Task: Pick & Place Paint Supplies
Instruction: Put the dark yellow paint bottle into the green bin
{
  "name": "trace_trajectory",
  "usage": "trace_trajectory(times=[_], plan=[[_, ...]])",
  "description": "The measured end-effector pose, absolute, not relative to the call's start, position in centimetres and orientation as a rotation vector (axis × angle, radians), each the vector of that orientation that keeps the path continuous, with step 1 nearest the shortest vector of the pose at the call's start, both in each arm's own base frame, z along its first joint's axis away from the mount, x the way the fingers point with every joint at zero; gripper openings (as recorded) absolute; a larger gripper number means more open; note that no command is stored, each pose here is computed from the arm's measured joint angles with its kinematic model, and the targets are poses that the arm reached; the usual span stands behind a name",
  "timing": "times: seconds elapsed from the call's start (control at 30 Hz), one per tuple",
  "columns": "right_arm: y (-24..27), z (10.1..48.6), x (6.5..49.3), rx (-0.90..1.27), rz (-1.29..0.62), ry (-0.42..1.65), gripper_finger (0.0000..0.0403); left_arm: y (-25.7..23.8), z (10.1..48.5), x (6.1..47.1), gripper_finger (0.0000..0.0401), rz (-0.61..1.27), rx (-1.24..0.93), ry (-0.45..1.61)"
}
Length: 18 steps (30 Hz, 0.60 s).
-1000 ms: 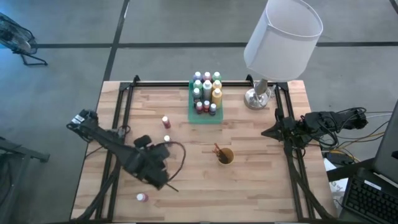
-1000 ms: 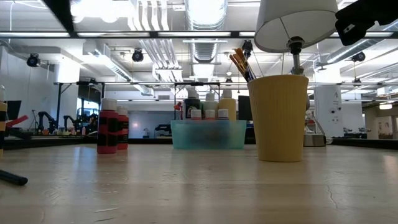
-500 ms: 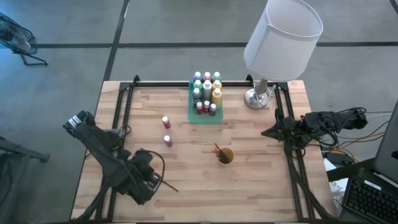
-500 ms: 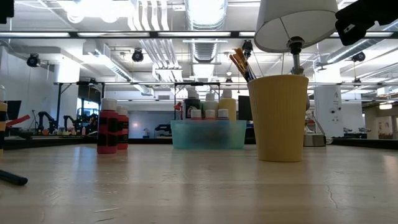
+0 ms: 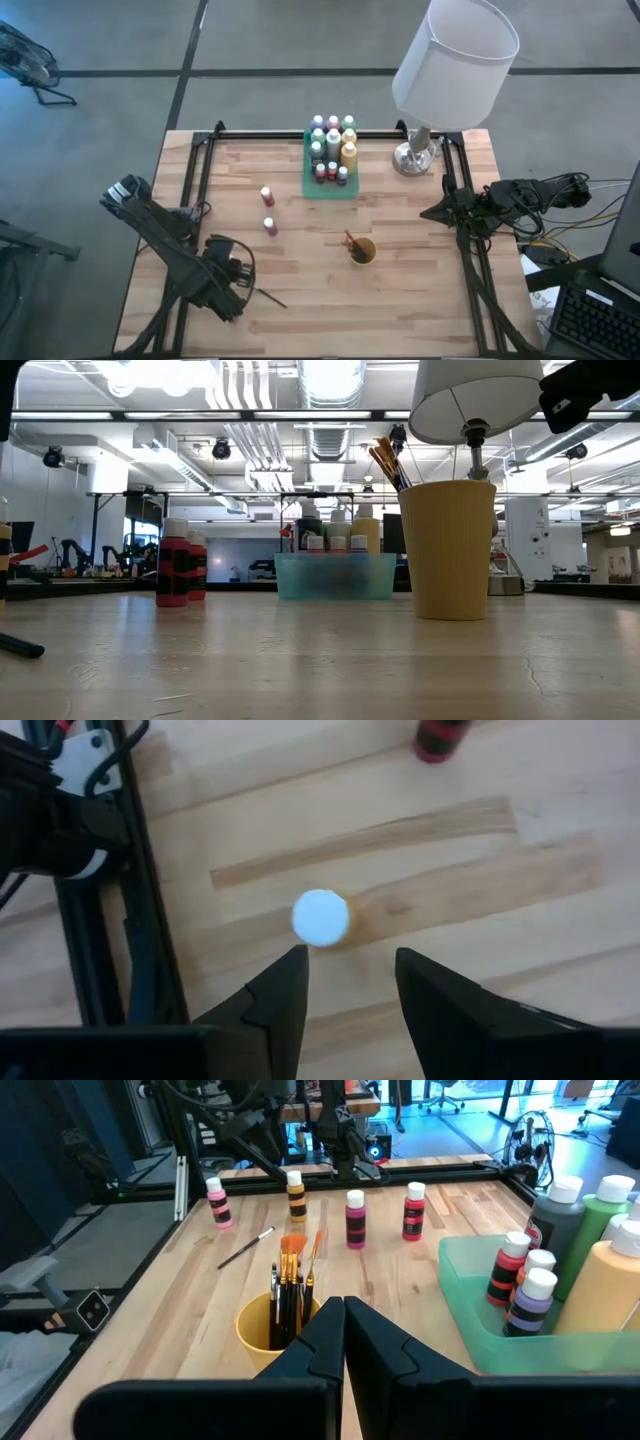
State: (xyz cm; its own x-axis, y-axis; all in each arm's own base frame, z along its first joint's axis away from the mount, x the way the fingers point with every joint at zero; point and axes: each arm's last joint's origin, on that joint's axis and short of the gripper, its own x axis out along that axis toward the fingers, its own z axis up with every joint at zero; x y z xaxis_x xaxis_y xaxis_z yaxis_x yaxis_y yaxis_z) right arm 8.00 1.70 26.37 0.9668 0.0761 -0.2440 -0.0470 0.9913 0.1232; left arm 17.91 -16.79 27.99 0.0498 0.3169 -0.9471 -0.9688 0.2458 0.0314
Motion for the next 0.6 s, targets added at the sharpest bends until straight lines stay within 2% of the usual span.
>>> trace_trajectory(times=[0.3,0.6], plan=[[1.7,26.4,8.0,0.114,0.063,0.251,0.0008,-16.0,26.8,17.4,0.0162,1.147,-0.686,1.120],[1.7,26.4,8.0,0.114,0.063,0.251,0.0008,-15.8,26.3,17.3,0.0247,1.149,-0.641,1.140]])
